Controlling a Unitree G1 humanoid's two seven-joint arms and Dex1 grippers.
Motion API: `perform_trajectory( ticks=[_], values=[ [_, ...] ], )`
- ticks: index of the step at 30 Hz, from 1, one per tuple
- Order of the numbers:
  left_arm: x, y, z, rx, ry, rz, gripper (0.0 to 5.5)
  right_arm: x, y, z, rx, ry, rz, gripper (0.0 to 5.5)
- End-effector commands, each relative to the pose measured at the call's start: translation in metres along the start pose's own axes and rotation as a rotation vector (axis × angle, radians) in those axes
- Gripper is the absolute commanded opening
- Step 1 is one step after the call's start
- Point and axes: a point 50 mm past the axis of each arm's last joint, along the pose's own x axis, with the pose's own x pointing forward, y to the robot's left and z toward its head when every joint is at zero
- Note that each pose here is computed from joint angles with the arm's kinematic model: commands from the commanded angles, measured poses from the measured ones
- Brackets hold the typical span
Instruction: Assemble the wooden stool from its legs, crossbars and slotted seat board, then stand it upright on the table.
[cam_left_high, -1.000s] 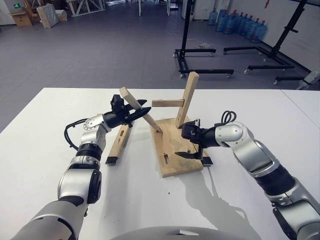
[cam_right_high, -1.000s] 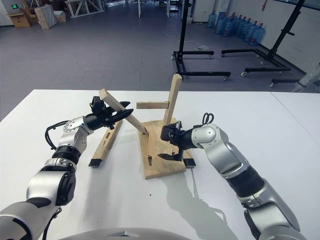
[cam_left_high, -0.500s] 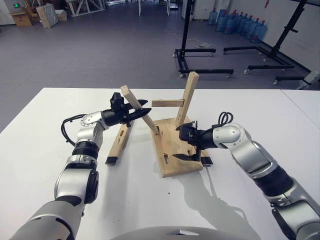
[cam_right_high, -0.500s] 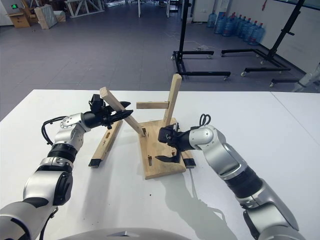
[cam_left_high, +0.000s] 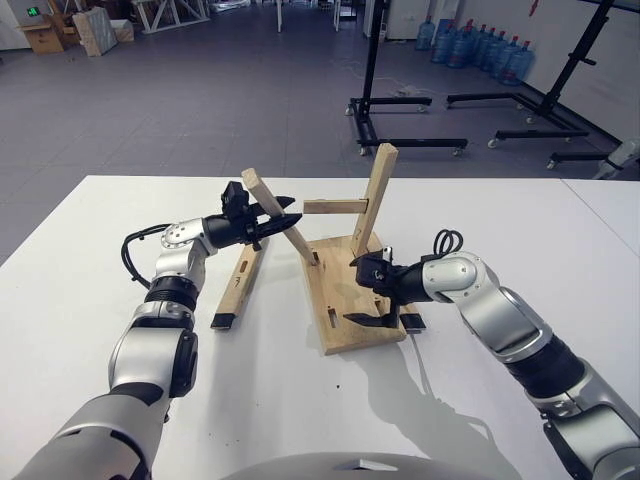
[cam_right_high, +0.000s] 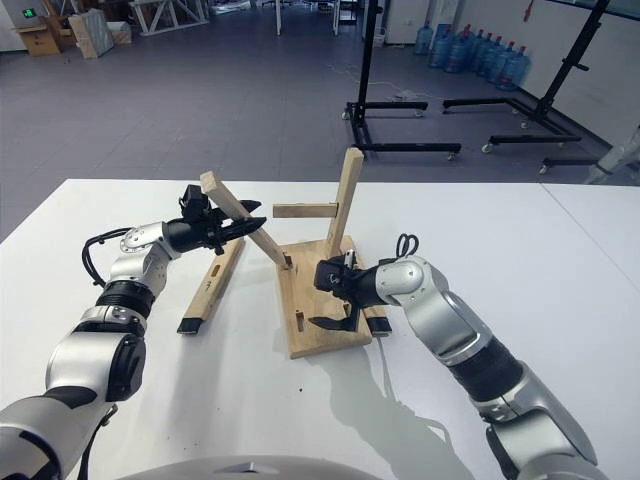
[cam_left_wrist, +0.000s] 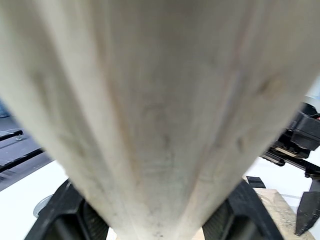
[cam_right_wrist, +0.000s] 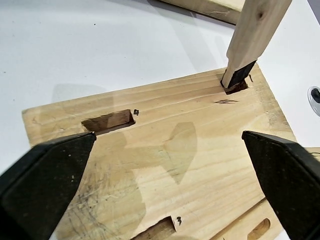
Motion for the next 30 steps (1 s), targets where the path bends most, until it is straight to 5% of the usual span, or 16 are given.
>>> perform_trajectory(
  ticks=[1,19,30],
  values=[
    [-0.003,0.002,-0.002,0.013,0.038,0.011,2.02,0.001,0.001,0.002,-0.003,-0.004,0.004,5.4],
    [0.002,-0.003,-0.009,-0.04,0.042,-0.042,2.02,0.003,0.003,0.003,-0.006,-0.007,0.016,5.4],
    [-0.003,0.002,-0.007,-0.072,0.183,-0.106,2.02,0.004,0.004,0.003,-0.009,-0.003,0.019,5.4]
  ],
)
